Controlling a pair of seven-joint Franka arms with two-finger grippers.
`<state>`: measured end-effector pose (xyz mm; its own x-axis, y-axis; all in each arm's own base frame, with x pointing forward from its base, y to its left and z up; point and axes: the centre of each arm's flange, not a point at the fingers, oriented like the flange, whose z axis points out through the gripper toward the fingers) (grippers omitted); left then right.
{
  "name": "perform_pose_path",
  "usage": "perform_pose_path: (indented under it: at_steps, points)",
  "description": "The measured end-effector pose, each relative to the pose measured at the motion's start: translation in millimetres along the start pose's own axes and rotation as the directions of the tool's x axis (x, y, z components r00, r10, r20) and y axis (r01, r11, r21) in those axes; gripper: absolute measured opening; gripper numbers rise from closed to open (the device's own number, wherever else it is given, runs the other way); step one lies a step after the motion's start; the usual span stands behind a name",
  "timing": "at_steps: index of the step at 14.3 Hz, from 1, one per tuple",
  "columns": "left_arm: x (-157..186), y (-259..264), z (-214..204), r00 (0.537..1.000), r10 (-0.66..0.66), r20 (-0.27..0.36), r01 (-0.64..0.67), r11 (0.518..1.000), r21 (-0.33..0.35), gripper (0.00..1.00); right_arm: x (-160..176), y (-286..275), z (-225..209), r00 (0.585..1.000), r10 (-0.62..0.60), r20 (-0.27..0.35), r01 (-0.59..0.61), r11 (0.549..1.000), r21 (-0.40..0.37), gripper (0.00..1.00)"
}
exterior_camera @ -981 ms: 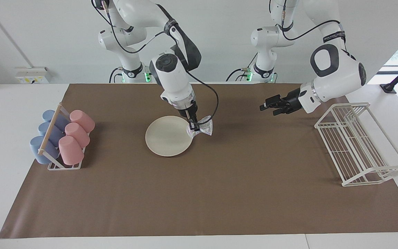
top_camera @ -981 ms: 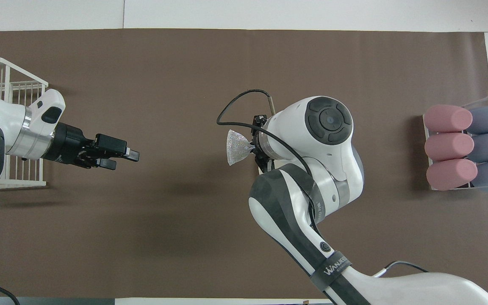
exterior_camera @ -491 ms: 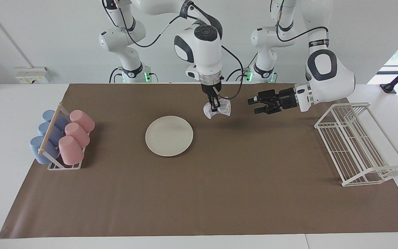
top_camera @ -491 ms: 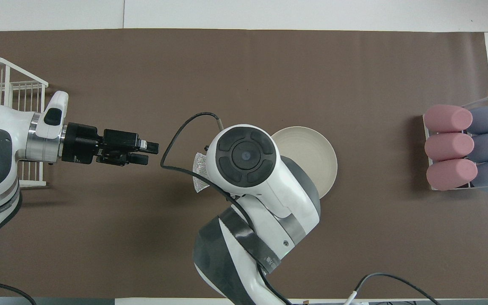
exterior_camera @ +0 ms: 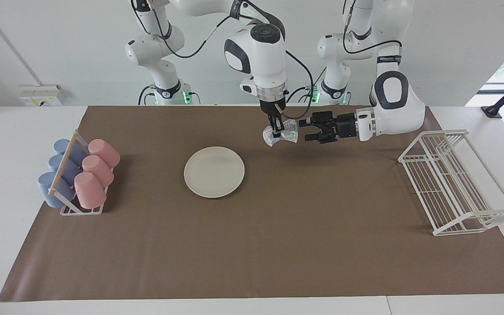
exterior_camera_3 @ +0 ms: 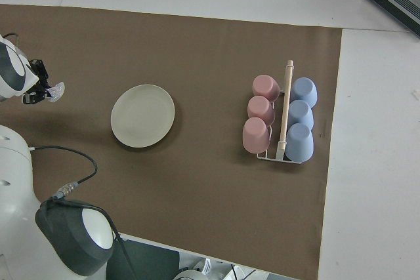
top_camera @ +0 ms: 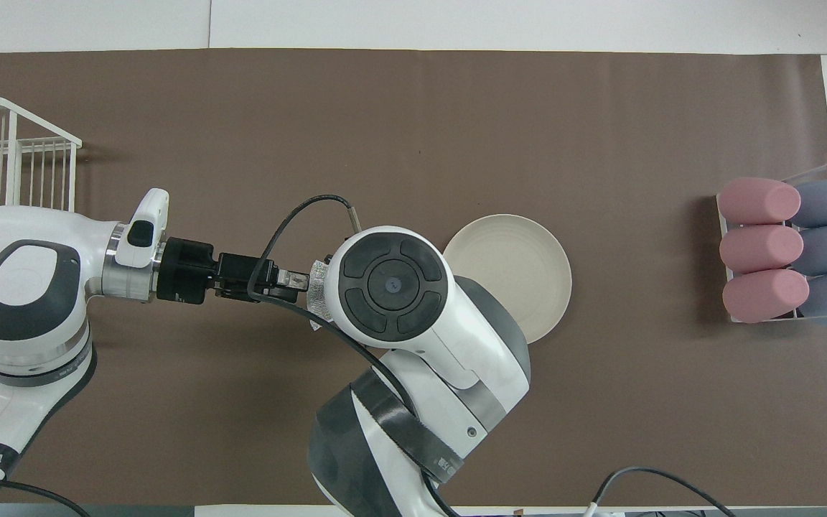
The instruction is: Wipe plate with sponge
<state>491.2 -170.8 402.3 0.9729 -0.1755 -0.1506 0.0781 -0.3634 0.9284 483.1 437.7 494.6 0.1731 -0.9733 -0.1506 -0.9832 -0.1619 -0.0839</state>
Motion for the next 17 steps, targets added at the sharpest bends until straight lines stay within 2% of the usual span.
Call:
perform_pose_path:
  at_steps: [4,5,7,9,10,12,15,16,17]
  points:
    - [0.1,4.7,12.7,1.000,0.000,-0.004,0.000,1.000,-0.017,0.98,-0.5,-0.7,-2.0,1.000,0.000,0.002,0.000,1.000,0.004,0.12]
    - [0.6,5.1,12.2,1.000,-0.002,-0.009,0.001,1.000,-0.024,0.91,-0.5,-0.7,-2.0,1.000,0.000,0.002,0.000,1.000,0.004,0.12]
    - [0.7,5.9,13.3,1.000,-0.002,-0.010,0.002,1.000,-0.029,0.62,-0.5,-0.7,-2.0,1.000,0.000,0.002,0.000,1.000,0.004,0.12]
    - [0.7,6.2,13.6,1.000,-0.008,-0.011,0.007,0.999,-0.032,0.40,0.0,-1.1,-1.9,1.000,0.001,0.002,-0.001,1.000,0.004,0.12]
    - [0.9,6.4,13.5,1.000,-0.010,-0.012,0.010,0.999,-0.034,0.26,0.3,-1.3,-1.4,1.000,0.002,0.001,-0.002,1.000,0.003,0.12]
    - [1.0,6.8,13.6,1.000,-0.013,-0.014,0.012,0.999,-0.038,0.07,0.4,-1.6,0.1,1.000,0.002,0.001,-0.002,1.000,0.002,0.12]
    - [1.1,6.9,13.7,1.000,-0.014,-0.014,0.013,0.999,-0.039,0.05,0.5,-2.0,-0.3,1.000,0.002,0.001,-0.002,1.000,0.003,0.12]
    - [1.1,6.8,13.4,1.000,-0.015,-0.015,0.014,0.999,-0.039,0.05,0.8,-2.0,-1.2,1.000,-0.004,0.000,0.004,1.000,0.005,0.19]
    - [1.2,6.6,13.1,1.000,-0.016,-0.016,0.015,0.999,-0.039,0.05,1.0,-2.0,-3.1,1.000,-0.014,0.001,0.014,1.000,0.008,0.30]
